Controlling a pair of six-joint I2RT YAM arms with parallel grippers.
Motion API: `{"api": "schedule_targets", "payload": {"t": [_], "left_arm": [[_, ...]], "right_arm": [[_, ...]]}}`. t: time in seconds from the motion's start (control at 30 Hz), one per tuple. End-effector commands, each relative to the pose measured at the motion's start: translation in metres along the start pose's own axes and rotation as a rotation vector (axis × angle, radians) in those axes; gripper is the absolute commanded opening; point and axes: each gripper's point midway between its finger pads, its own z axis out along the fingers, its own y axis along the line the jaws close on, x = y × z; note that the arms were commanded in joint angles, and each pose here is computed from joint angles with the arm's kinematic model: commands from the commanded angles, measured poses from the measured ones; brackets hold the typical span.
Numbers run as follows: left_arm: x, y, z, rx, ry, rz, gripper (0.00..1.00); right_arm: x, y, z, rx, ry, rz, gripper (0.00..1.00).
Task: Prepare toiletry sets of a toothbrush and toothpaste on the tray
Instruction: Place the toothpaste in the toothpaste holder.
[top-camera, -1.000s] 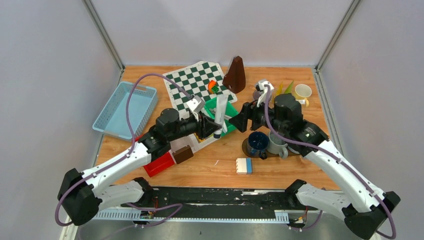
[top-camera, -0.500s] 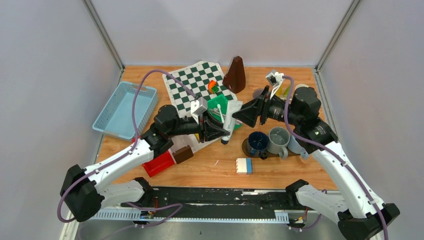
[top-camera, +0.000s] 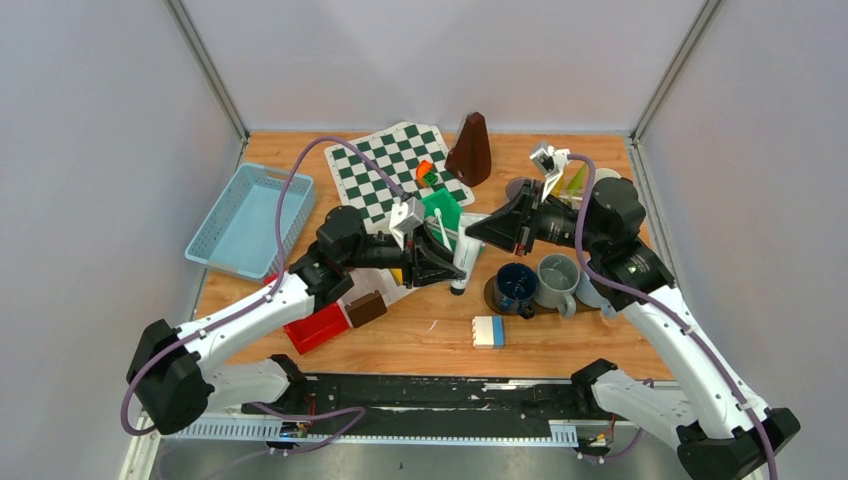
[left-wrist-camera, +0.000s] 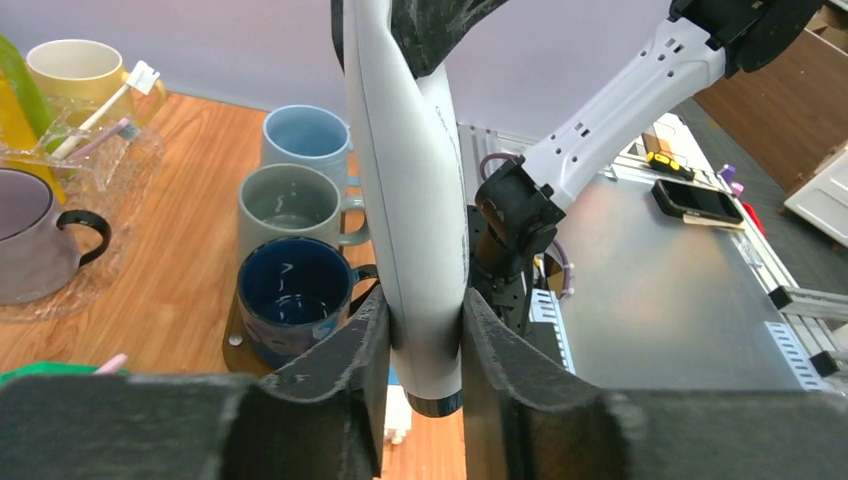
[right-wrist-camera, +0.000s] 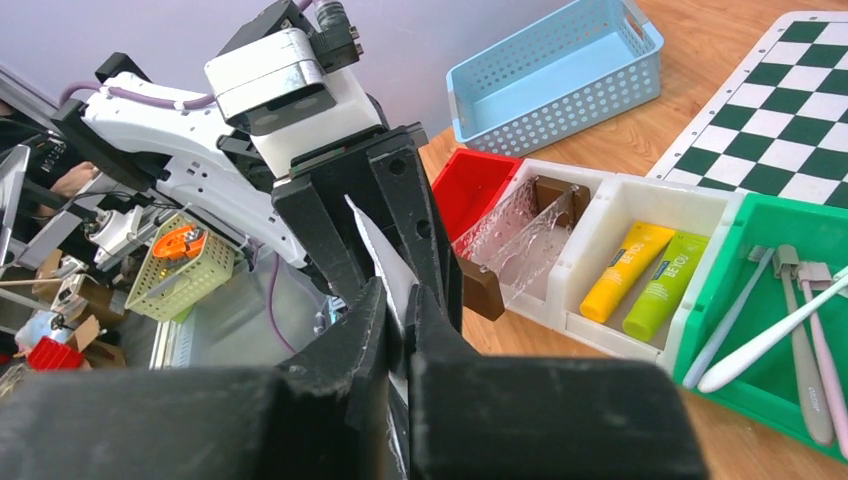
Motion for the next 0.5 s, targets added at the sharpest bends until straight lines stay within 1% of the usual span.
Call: {"api": "schedule_targets", "payload": {"t": [0.0, 0.03, 0.07, 0.1, 0.13, 0.17, 0.2, 0.23, 0.27, 0.3, 0.33, 0.37, 0.4, 0.43, 0.47], "left_arm": [[-0.026, -0.004, 0.001, -0.003, -0.047, 0.082, 0.40], [-0.029, 0.000, 0.000, -0.035, -0.055, 0.090, 0.49], [-0.026, 0.003, -0.002, -0.057, -0.043, 0.080, 0.53], [-0.029, 0.008, -0.005, -0.099, -0.051, 0.095, 0.62], [-0.024, 0.013, -0.007, -0.132, -0.029, 0.080, 0.67], [-0.029, 0.018, -0.011, -0.184, -0.037, 0.100, 0.76], [-0.023, 0.023, -0.015, -0.220, -0.014, 0.093, 0.79], [-0.028, 0.030, -0.021, -0.283, -0.025, 0.099, 0.84], [-0.027, 0.032, -0.027, -0.322, -0.016, 0.093, 0.87], [-0.024, 0.043, -0.034, -0.403, -0.006, 0.077, 0.90], [-0.029, 0.051, -0.042, -0.477, -0.022, 0.077, 0.93], [-0.024, 0.055, -0.048, -0.518, -0.007, 0.060, 0.96], [-0.028, 0.062, -0.057, -0.589, -0.022, 0.053, 0.98], [-0.026, 0.065, -0.063, -0.624, -0.014, 0.041, 0.98], [-0.026, 0.070, -0.071, -0.685, -0.019, 0.028, 0.99]], "right_arm": [[-0.010, 0.003, -0.007, 0.020, -0.066, -0.033, 0.00], [-0.009, -0.001, -0.009, 0.043, -0.076, -0.032, 0.00], [-0.011, -0.003, -0.012, 0.067, -0.092, -0.035, 0.00], [-0.012, -0.008, -0.015, 0.102, -0.109, -0.036, 0.00], [-0.013, -0.012, -0.019, 0.139, -0.129, -0.043, 0.00], [-0.014, -0.016, -0.024, 0.178, -0.150, -0.049, 0.00], [-0.016, -0.022, -0.028, 0.224, -0.171, -0.054, 0.00], [-0.018, -0.027, -0.034, 0.271, -0.193, -0.060, 0.00], [-0.019, -0.034, -0.041, 0.326, -0.215, -0.064, 0.00], [-0.019, -0.041, -0.048, 0.386, -0.231, -0.061, 0.00], [-0.020, -0.050, -0.057, 0.455, -0.254, -0.061, 0.00], [-0.023, -0.057, -0.067, 0.526, -0.283, -0.062, 0.00], [-0.024, -0.065, -0.077, 0.591, -0.305, -0.063, 0.00], [-0.025, -0.073, -0.088, 0.663, -0.333, -0.062, 0.00], [-0.027, -0.084, -0.104, 0.761, -0.371, -0.062, 0.00]]}}
